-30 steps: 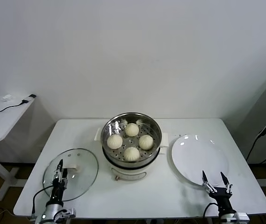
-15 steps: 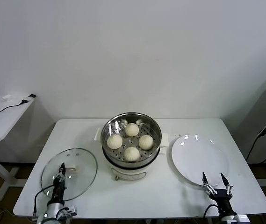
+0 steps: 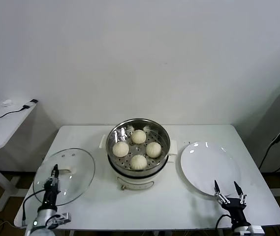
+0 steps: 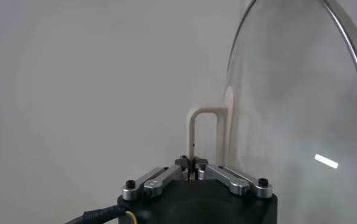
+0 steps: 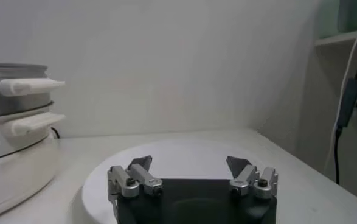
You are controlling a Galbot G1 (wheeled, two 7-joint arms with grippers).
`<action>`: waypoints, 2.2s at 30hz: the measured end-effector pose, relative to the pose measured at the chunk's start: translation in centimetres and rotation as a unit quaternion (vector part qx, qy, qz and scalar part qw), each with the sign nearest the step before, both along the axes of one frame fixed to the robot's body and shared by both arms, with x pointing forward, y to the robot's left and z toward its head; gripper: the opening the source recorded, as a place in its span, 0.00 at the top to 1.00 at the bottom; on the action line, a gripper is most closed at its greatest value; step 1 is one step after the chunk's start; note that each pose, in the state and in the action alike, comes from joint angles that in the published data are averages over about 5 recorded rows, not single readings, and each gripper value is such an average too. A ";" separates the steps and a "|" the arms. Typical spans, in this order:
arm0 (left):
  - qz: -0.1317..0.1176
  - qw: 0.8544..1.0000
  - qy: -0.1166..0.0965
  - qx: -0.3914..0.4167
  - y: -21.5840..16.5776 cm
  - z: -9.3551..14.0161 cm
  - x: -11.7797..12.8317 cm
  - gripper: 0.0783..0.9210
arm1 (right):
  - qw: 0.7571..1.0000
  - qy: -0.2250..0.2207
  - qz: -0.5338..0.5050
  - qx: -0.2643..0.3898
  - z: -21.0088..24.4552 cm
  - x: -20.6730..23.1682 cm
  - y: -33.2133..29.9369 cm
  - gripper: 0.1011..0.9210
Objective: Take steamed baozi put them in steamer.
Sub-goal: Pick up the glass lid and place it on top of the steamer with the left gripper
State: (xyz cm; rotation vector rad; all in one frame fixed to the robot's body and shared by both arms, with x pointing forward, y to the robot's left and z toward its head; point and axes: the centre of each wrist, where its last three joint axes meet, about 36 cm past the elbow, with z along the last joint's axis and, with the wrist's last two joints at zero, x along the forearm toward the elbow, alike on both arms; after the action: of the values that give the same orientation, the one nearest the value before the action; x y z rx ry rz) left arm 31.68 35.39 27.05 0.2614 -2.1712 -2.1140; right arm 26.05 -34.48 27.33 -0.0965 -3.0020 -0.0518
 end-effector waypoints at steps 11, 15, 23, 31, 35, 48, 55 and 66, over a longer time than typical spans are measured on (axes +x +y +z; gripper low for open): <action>0.004 0.999 -0.024 -0.042 0.1 11.0 2.5 0.94 | 1.000 0.001 0.001 -0.016 0.4 0.5 0.0 0.12; -0.003 0.998 -0.026 -0.051 -2.2 14.3 3.0 0.94 | 1.000 0.000 0.003 -0.021 0.5 0.7 0.0 0.12; -0.025 0.999 -0.009 -0.045 -8.5 17.2 3.2 0.94 | 1.000 -0.002 0.005 -0.026 0.5 0.6 0.1 0.12; -0.036 0.998 0.010 -0.053 -15.1 18.2 3.4 0.94 | 1.000 -0.001 0.003 -0.028 0.2 0.2 0.0 0.12; -0.037 0.997 0.017 -0.060 -18.0 18.5 3.8 0.94 | 1.000 -0.001 0.001 -0.028 0.0 0.0 0.0 0.12; -0.051 0.996 0.017 -0.070 -26.6 18.8 5.3 0.94 | 0.999 -0.003 -0.008 -0.032 -0.5 -0.8 -0.9 0.12; -0.058 0.996 0.019 -0.072 -30.1 18.5 5.9 0.94 | 0.999 -0.006 -0.014 -0.034 -0.5 -1.1 -1.5 0.12; -0.060 0.996 0.018 -0.056 -33.4 17.5 6.9 0.94 | 0.999 -0.011 -0.020 -0.038 -0.4 -1.2 -2.1 0.12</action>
State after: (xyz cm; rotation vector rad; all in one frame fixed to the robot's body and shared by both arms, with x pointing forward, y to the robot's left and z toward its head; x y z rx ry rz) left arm 38.62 2.03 44.52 0.0844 -2.3288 -2.0283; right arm 24.81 -36.57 26.92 -0.1644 -3.0237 0.0577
